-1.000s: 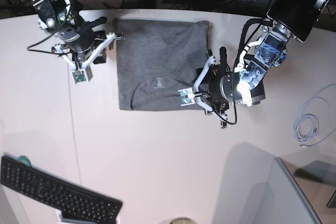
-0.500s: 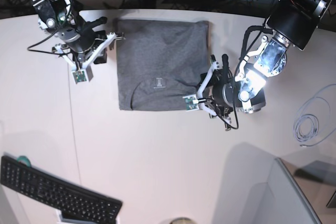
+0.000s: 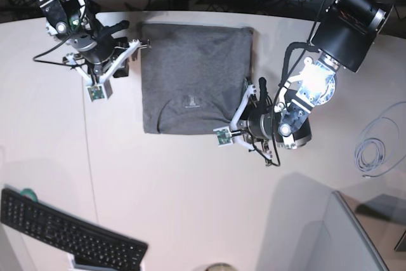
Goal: Layout the t-shirt on the table in an organized manner, then fold the t-shirt properly
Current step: 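Tuck and smooth the shirt's hem corner with the left gripper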
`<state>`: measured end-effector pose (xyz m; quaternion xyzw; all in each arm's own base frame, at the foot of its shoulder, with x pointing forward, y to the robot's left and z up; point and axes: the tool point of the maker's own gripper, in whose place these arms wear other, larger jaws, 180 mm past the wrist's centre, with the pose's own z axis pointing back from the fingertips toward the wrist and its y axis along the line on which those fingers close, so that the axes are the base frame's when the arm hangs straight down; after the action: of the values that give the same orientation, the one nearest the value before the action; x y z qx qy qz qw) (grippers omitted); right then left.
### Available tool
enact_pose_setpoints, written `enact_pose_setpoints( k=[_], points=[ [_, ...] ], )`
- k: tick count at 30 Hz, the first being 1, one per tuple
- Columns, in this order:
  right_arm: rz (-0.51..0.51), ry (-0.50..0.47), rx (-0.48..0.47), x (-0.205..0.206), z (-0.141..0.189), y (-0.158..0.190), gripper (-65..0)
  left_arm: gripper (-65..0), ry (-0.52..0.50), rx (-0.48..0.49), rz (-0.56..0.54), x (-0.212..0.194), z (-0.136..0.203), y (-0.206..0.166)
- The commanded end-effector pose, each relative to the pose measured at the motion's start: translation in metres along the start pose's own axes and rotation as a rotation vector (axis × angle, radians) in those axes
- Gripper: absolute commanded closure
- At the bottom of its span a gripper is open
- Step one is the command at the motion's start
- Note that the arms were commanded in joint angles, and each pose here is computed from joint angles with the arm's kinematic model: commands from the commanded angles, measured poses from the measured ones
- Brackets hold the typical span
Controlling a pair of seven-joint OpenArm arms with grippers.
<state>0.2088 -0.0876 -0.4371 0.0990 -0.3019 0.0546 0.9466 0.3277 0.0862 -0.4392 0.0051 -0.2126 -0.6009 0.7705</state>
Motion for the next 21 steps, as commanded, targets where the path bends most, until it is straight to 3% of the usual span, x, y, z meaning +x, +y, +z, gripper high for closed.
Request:
enact_pose_setpoints(
  k=[1,15,21],
  points=[
    [0.004,-0.039,-0.006,0.011,0.002,-0.003,-4.8,0.0,-0.023,0.044,-0.003,0.008,0.008,0.018],
    [0.006,-0.050,-0.007,0.017,0.002,-0.003,-4.8,0.0,-0.085,0.079,-0.030,0.035,0.019,0.024],
    [0.006,-0.050,-0.007,0.017,0.002,-0.003,-4.8,0.0,-0.058,0.072,-0.014,0.031,0.011,0.034]
  ],
)
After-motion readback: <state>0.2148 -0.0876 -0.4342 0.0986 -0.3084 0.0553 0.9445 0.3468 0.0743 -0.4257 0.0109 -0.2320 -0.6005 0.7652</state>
